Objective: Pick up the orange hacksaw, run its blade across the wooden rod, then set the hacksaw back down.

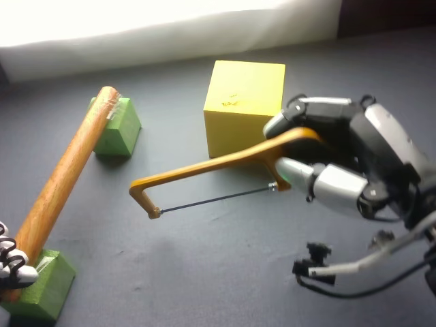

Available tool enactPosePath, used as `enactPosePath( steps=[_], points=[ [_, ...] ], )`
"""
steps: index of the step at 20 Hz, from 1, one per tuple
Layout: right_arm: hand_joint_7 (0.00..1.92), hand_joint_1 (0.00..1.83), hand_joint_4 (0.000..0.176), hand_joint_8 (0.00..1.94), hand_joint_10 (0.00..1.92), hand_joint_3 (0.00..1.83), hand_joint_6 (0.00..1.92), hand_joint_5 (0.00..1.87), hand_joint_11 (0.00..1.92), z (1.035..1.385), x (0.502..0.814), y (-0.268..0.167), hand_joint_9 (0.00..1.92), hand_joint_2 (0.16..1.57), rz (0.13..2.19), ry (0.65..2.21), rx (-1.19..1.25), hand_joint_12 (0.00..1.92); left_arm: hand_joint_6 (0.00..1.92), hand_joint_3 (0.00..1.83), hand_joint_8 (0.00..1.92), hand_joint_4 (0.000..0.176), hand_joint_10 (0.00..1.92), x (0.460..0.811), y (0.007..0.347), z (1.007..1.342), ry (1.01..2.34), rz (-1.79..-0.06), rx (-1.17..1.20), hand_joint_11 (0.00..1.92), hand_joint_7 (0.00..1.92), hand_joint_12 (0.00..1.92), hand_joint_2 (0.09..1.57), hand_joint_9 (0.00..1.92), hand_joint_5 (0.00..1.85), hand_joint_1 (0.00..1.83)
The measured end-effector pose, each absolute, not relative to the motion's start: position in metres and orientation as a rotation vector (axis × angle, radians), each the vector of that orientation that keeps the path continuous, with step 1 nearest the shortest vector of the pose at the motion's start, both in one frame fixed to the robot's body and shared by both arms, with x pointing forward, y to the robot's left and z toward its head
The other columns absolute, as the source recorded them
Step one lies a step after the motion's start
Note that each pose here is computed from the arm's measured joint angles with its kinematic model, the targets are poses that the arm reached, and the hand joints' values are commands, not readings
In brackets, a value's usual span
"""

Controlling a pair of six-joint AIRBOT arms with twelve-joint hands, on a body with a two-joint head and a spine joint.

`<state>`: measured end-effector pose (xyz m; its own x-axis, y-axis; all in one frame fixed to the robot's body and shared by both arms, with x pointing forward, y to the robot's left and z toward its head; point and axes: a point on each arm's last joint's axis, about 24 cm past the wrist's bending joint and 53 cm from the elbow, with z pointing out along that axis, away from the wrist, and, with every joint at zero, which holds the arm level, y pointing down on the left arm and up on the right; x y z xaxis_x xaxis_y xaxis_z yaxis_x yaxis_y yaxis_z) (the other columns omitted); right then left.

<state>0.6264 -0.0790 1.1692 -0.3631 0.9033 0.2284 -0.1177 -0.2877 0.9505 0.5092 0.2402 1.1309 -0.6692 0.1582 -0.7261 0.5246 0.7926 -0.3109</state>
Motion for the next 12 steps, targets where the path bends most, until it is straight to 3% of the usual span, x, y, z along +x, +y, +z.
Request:
enactPosePath(
  steps=[6,9,12],
  points=[
    [0.88,1.36,0.000,1.15,1.40,0.00,1.08,0.76,0.88,1.130,0.611,-0.078,0.89,1.17,1.729,1.205,1.178,1.41,0.00,0.00,0.00,0.000,0.00,0.509,0.238,1.131,2.260,-0.670,0.505,0.00,0.18,0.41,1.29,0.17,0.14,0.02],
    [1.01,1.38,0.000,0.96,1.23,0.00,0.93,0.87,0.94,1.130,0.610,-0.083,1.02,1.11,1.721,1.183,1.177,1.35,0.01,0.00,0.01,0.000,0.01,0.509,0.238,1.131,2.259,-0.671,0.504,0.00,0.22,0.44,1.28,0.19,0.17,0.07],
    [0.92,1.37,0.000,1.07,1.33,0.00,1.07,0.79,0.89,1.124,0.607,-0.085,0.92,1.15,1.713,1.192,1.184,1.37,0.00,0.00,0.00,0.000,0.00,0.510,0.238,1.131,2.259,-0.671,0.504,0.00,0.20,0.39,1.29,0.17,0.16,0.04]
  ],
)
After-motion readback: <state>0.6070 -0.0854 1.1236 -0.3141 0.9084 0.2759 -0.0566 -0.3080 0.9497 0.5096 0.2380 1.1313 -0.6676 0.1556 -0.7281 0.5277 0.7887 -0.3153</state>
